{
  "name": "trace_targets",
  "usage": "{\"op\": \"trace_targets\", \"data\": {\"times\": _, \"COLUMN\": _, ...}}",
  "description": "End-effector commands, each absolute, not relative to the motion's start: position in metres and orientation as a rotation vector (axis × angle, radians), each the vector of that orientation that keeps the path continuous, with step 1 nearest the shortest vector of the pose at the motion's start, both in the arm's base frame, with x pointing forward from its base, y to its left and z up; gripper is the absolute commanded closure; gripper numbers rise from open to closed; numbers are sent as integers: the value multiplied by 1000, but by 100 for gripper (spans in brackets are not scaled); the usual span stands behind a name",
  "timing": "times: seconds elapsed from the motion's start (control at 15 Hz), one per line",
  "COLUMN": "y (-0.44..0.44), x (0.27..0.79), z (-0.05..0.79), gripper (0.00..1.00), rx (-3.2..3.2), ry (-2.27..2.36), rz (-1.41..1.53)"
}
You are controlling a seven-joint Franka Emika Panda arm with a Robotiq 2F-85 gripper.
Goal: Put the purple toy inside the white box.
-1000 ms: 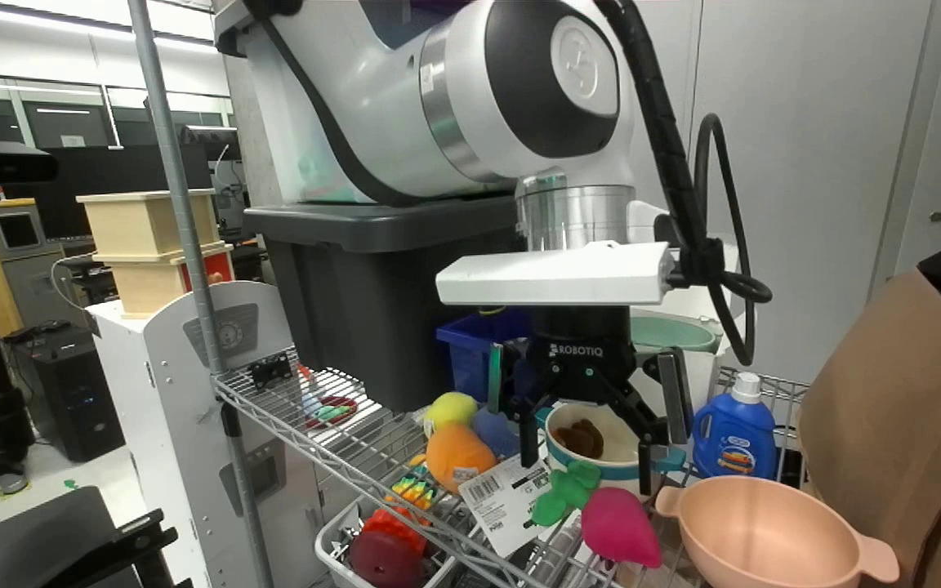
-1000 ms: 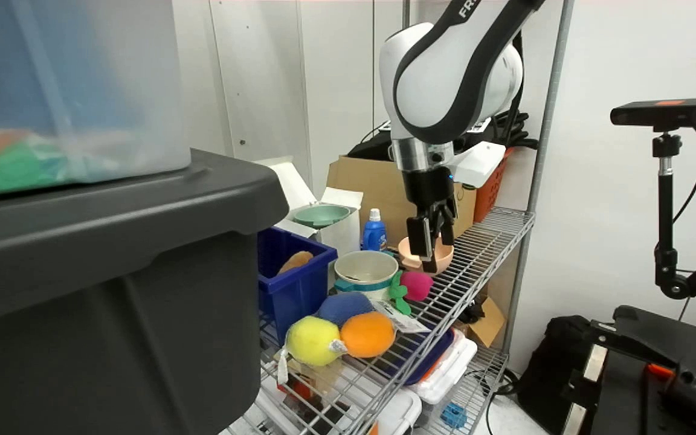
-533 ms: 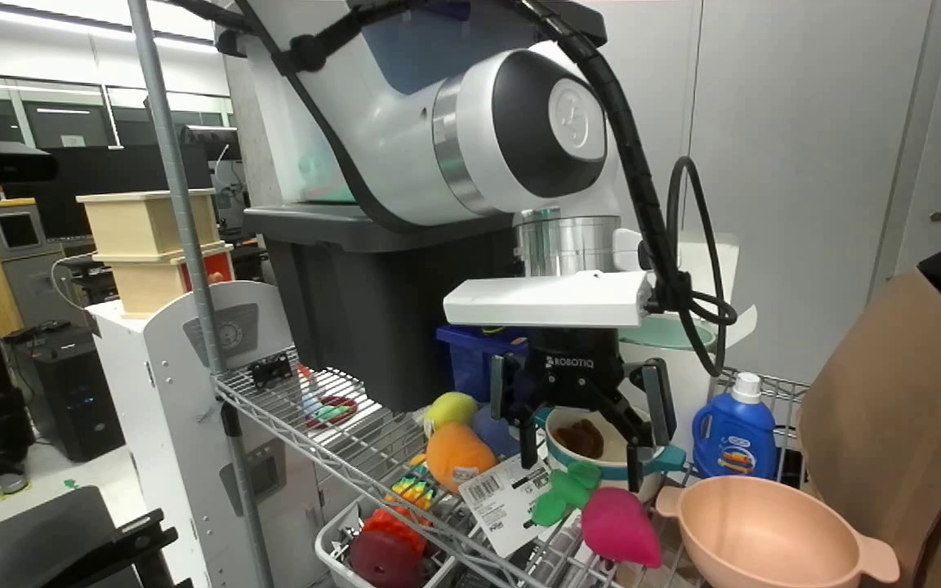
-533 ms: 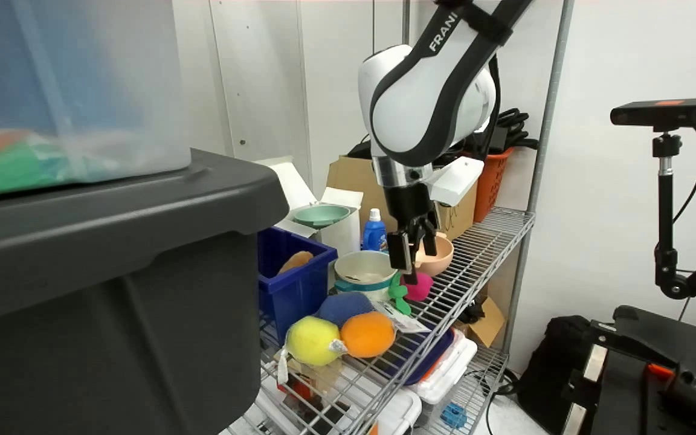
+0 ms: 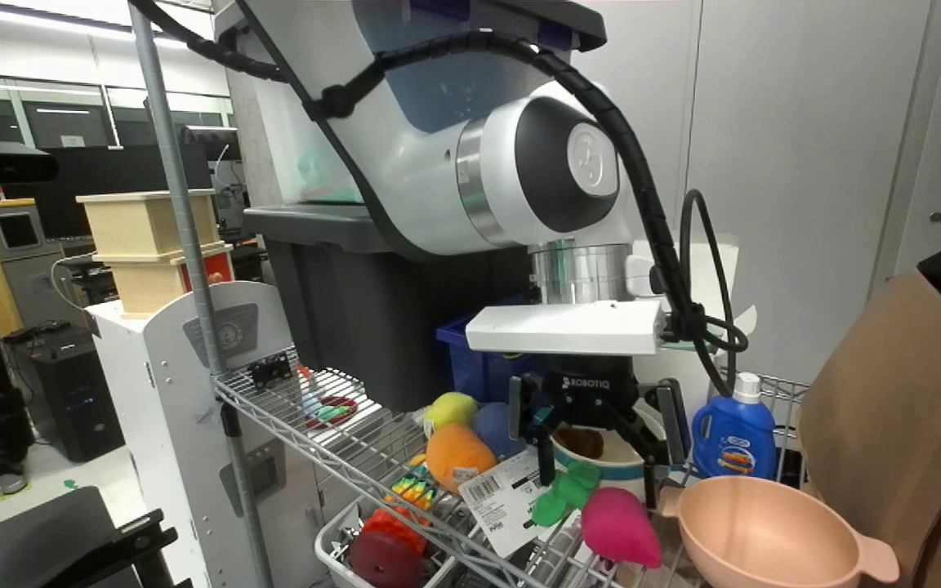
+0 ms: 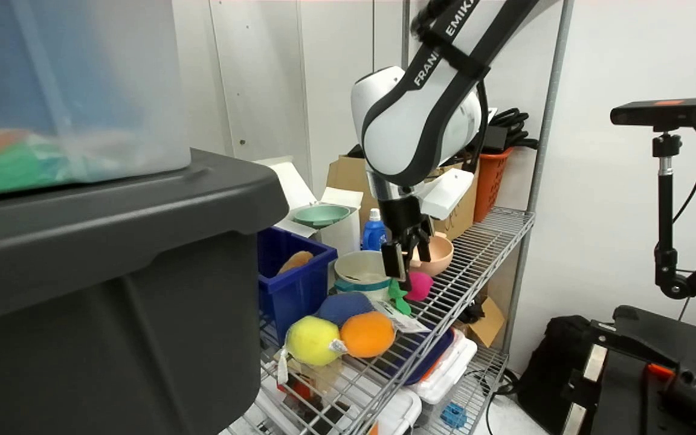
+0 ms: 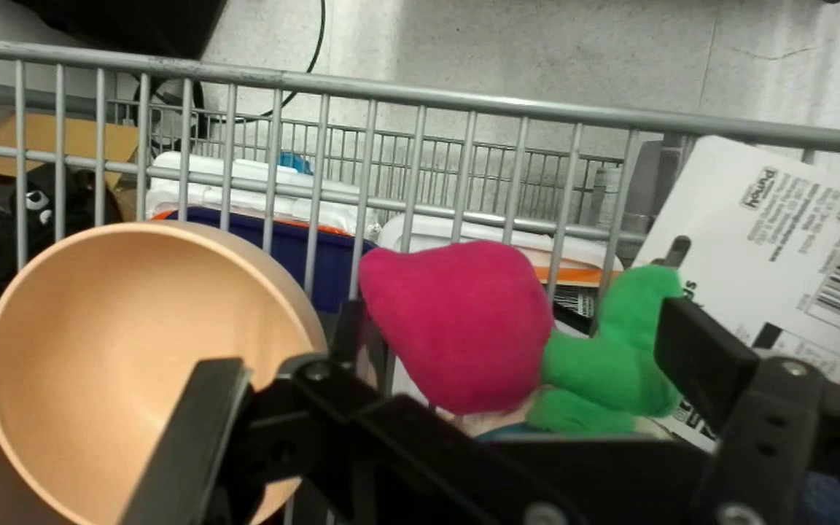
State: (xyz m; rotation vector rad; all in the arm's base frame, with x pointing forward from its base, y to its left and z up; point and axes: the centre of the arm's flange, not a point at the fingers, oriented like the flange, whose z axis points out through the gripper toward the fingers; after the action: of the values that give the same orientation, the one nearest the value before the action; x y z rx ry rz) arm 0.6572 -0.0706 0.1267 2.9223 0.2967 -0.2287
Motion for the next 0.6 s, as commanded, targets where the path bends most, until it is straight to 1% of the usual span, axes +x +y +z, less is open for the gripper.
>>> {"op": "trace_targets", "data": {"times": 0.0, "y": -78, "x": 672, "z": 116, "gripper": 0, "rx": 2886, "ry": 281, "rz": -229}}
{"op": "trace_targets", "data": {"times": 0.53, "y": -76, "x": 675, "z": 102, "gripper": 0, "rx": 2878, "ry": 262, "rz": -236}}
